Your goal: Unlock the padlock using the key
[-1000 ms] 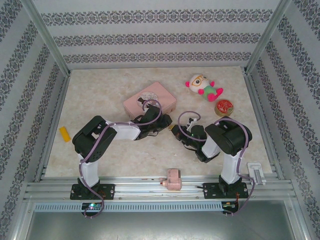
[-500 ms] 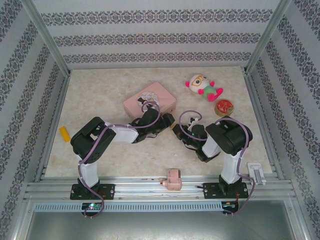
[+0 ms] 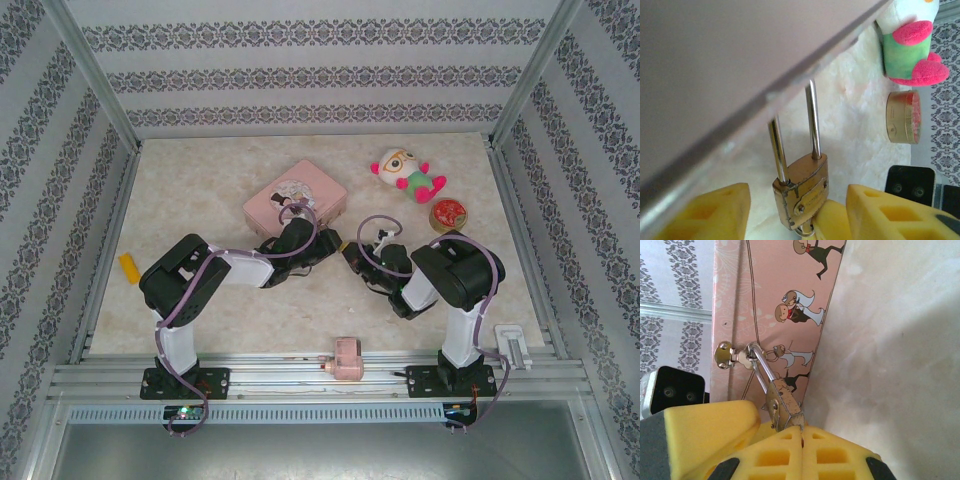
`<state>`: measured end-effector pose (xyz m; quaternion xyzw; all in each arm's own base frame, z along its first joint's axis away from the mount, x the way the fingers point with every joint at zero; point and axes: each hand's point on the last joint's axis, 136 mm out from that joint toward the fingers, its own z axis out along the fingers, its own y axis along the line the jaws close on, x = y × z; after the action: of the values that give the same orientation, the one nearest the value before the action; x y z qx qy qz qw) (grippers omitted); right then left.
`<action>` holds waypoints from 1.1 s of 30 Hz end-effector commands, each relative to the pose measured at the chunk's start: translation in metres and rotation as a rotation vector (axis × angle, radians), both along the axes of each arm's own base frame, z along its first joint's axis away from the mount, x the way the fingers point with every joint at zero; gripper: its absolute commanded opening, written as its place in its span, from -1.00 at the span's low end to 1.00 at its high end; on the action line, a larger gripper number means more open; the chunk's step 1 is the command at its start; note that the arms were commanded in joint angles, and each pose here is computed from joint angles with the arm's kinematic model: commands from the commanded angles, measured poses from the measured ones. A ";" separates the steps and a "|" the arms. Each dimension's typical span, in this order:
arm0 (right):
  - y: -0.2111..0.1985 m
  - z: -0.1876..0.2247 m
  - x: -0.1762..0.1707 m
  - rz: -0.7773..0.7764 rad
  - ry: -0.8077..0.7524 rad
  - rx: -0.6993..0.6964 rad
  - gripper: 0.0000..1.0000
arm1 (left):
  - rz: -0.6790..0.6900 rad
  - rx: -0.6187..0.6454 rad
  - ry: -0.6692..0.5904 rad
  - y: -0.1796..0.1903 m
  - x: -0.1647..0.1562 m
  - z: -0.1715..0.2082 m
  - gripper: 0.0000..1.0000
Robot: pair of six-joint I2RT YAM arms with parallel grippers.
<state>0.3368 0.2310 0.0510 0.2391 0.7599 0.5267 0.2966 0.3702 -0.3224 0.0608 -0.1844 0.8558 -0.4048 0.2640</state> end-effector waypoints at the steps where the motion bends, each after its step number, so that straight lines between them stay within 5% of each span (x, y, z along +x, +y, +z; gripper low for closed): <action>1: 0.001 0.016 0.011 -0.019 -0.039 0.040 -1.00 | -0.006 -0.027 -0.044 -0.002 0.009 0.005 -0.04; 21: 0.004 0.014 0.014 -0.013 -0.032 0.048 -1.00 | 0.012 0.004 -0.208 -0.003 0.033 0.022 -0.24; 33: 0.005 0.018 0.017 -0.017 -0.041 0.057 -1.00 | -0.024 -0.018 -0.214 -0.007 0.027 0.021 -0.94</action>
<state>0.3446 0.2323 0.0484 0.2526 0.7579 0.5275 0.2890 0.3885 -0.3226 0.0613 -0.1534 0.8446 -0.4022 0.3185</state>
